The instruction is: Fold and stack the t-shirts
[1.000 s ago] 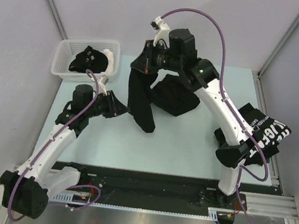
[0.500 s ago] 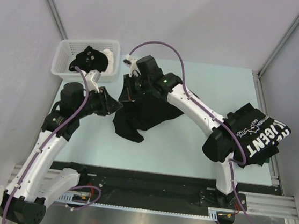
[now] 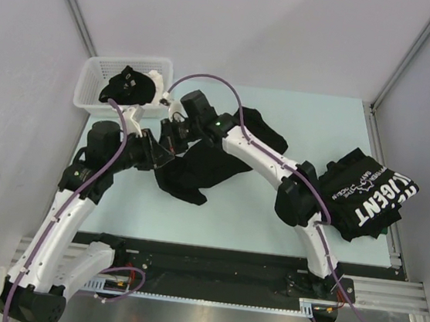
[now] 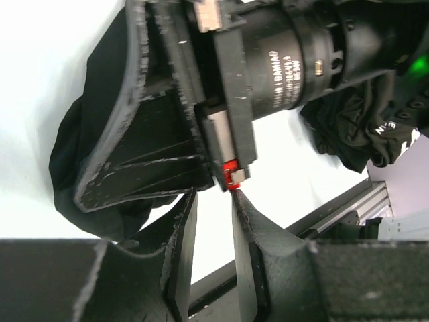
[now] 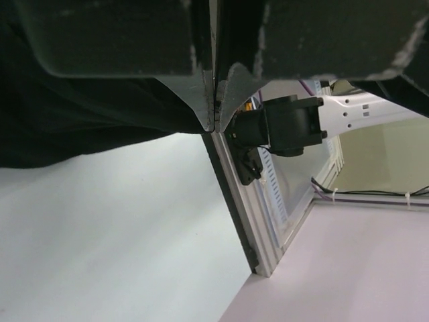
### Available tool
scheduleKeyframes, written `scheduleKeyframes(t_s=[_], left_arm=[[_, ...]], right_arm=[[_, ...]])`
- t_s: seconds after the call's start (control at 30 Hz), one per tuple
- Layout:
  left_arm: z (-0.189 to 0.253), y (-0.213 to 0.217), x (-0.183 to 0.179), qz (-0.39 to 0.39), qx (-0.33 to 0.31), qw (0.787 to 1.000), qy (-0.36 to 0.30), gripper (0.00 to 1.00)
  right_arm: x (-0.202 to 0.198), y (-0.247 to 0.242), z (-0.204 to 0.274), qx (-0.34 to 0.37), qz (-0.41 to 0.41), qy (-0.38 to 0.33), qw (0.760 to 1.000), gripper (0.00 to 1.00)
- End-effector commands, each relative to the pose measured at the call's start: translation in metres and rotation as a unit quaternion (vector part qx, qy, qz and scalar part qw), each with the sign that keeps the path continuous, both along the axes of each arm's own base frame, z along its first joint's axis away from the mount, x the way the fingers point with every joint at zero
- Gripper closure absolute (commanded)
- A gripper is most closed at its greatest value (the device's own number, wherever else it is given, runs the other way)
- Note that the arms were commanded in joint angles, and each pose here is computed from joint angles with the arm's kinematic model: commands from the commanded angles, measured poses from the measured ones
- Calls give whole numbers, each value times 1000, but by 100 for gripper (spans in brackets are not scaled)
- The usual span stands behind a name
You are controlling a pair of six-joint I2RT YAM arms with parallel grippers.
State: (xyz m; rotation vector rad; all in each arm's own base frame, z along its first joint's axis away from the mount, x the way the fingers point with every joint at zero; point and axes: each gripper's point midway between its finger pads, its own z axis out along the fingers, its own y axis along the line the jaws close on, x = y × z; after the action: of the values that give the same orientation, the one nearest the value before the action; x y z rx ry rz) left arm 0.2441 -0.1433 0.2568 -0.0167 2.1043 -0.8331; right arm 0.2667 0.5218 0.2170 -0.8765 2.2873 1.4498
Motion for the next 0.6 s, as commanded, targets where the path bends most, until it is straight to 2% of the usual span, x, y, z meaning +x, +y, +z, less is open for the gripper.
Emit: scheduleKeyframes(t_s=[0.0,0.07,0.2,0.23,0.27,0.3,0.4,0.53,0.57], left_arm=[[27,-4,0,-14,-10,999,-51,68],[25,-6,-3,-22,-14,998,-51,68],[12,-11,-7,-39,-19,998,-33,68],[7,-13,-8,-43,-20,999,-25,68],[3,-13,-8,-43,-20,999,-20,68],[-2,-13,-9,-44,-18,999,-13,68],[-8,-11,-8,-42,-12,999,-7,68],[-22,-3,-1,-24,18,1000,5,68],[-36,5,3,-3,40,999,28,69]], right_arm=[[-20,22,43,64,54,-21,996,100],[-19,25,42,66,59,-20,996,100],[-3,21,58,70,38,-62,995,75],[2,19,60,71,34,-73,994,73],[8,15,63,70,23,-77,994,67],[14,11,65,68,14,-82,994,55],[40,-9,70,58,-23,-93,994,42],[86,-55,76,33,-95,-122,987,37],[93,-65,77,31,-104,-126,986,37]])
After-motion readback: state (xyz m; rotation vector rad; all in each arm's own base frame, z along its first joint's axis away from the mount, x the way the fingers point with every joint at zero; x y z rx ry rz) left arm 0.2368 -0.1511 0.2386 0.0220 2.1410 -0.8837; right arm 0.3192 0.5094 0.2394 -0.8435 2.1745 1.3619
